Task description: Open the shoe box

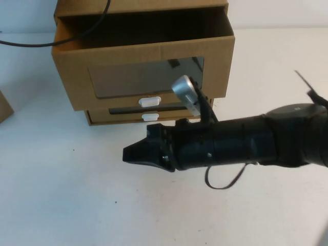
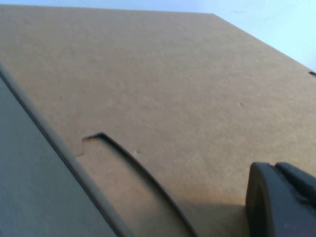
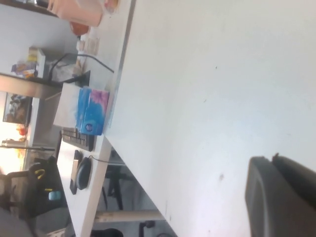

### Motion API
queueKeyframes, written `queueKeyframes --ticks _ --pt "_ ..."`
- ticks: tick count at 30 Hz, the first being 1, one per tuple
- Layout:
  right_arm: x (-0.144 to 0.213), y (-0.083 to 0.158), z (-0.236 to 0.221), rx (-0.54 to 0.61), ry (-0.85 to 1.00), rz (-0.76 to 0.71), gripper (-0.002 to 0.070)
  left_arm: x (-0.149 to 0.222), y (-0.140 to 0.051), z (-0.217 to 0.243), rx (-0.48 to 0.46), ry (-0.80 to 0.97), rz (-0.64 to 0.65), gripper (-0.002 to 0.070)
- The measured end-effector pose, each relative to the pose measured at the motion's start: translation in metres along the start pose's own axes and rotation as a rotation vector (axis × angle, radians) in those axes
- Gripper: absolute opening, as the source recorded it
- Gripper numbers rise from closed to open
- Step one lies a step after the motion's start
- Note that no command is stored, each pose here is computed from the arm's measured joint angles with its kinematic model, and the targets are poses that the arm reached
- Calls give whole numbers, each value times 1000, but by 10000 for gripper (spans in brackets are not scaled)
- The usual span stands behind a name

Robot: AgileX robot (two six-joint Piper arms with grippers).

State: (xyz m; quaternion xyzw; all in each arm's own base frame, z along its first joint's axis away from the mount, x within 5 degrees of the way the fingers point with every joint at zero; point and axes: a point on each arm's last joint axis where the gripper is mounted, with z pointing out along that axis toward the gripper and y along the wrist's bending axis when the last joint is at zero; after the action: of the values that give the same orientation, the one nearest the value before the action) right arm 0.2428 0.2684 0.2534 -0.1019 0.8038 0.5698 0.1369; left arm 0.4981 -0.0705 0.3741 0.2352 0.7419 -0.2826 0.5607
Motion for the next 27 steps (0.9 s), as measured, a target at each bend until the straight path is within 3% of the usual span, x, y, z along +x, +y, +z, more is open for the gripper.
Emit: queueKeyframes --ticks 4,8,14,17,19,21,24,27 --pt "14 9 -23 27 -42 -56 -18 0 0 0 0 0 0 -6" --pt "29 14 -62 175 -192 -274 -18 0 0 0 0 0 -5 -6" --pt "30 15 -109 538 -441 -560 -18 0 0 0 0 0 -7 -6" --pt "34 15 -95 673 -394 -727 -18 0 0 0 0 0 -8 -6" --pt "37 10 -81 827 -348 -831 -18 0 0 0 3 2 -11 -6" --pt "37 -1 -70 1058 -297 -932 -18 0 0 0 3 2 -13 -6" --pt "30 -19 -62 1316 -240 -978 -18 0 0 0 3 2 -15 -6" --pt "25 -26 -55 1383 -272 -923 -18 0 0 0 3 2 -15 -6"
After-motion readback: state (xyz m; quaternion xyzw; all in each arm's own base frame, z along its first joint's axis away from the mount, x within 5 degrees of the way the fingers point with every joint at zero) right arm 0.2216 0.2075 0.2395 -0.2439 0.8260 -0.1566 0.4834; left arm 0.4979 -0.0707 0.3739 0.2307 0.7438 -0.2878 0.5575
